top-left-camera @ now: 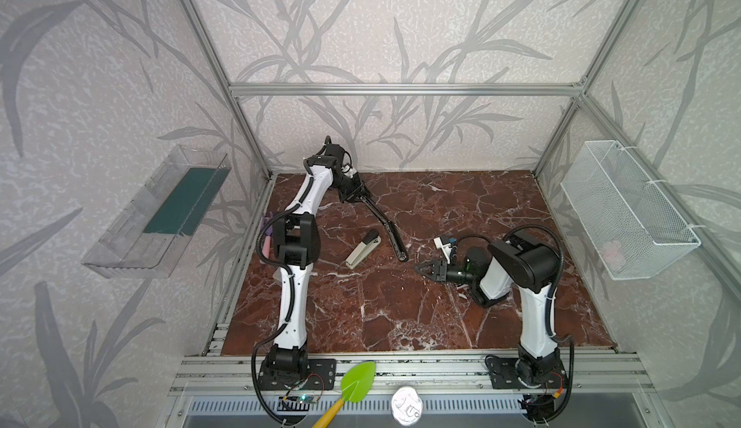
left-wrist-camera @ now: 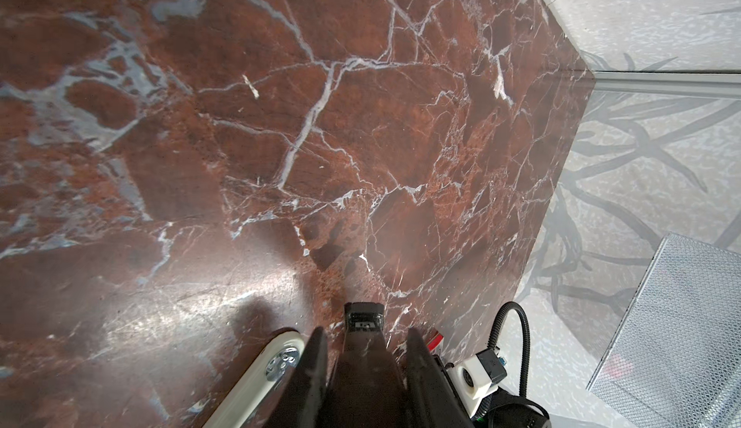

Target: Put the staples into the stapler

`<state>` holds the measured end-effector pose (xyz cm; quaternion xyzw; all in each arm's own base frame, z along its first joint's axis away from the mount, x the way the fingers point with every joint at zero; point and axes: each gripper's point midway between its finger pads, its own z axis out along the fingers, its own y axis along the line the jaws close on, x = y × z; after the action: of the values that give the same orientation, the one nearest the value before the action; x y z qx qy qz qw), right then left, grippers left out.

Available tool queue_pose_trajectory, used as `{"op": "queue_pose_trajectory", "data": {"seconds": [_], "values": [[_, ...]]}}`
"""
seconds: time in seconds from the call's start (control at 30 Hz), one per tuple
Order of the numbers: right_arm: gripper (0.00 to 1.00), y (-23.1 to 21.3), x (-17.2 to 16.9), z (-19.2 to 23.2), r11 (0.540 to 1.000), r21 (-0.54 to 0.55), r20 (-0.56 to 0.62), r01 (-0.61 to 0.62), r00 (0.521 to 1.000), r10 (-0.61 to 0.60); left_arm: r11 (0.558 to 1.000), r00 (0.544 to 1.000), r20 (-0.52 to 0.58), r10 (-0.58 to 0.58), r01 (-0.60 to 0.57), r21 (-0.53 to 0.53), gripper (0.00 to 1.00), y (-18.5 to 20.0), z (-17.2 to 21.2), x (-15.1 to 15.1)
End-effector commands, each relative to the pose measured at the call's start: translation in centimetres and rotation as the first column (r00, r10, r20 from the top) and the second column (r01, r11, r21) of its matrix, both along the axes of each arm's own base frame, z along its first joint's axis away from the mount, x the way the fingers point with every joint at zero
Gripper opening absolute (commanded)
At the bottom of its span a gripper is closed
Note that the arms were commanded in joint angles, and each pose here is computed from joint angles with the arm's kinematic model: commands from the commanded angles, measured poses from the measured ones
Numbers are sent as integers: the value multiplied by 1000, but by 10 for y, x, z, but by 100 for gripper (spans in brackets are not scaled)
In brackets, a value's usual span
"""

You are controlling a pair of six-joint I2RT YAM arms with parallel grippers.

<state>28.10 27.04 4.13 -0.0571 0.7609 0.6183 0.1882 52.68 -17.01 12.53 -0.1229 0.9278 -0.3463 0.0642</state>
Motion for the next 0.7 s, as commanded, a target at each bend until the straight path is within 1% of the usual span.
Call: {"op": "queue_pose_trajectory", "data": {"seconds": [0.0,0.13,0.2,0.23,0.27,0.33,0.37,0.4,0.47,0.53,0.67], "values": [[29,-20,-23,-63,988,-150,-258,28,964,-66,1000,1000,6,-10,10,-28,0,-10,8,1],[36,-21,-12,-49,978,-202,-217,60,971,-104,1000,1000,4,0,0,-32,0,-11,13,1],[37,-21,-7,-40,964,-258,-182,67,976,-116,1000,1000,12,0,0,-22,0,-12,17,-1],[39,-21,-3,-36,949,-306,-159,73,979,-126,1000,1000,19,-1,2,-18,0,-13,20,-1],[40,-23,-1,-36,926,-371,-155,72,978,-138,1000,1000,22,0,0,-15,0,-13,23,-2],[43,-26,8,-26,878,-471,-99,85,984,-148,1000,1000,27,-1,2,-15,0,-15,26,-3],[44,-29,12,-24,840,-536,-53,86,989,-135,1000,1000,26,-1,1,-15,0,-16,27,-4],[44,-30,18,-12,813,-572,0,108,991,-132,1000,1000,24,-1,1,-15,0,-17,27,-4],[47,-29,26,0,748,-653,79,121,993,-92,1000,1000,23,-1,1,-14,0,-18,28,-5],[49,-23,32,9,691,-714,127,118,991,-37,1000,1000,22,1,0,-13,0,-18,28,-5],[50,-1,41,18,609,-786,180,106,982,61,1000,1000,23,2,-2,-14,0,-20,29,-5]]}}
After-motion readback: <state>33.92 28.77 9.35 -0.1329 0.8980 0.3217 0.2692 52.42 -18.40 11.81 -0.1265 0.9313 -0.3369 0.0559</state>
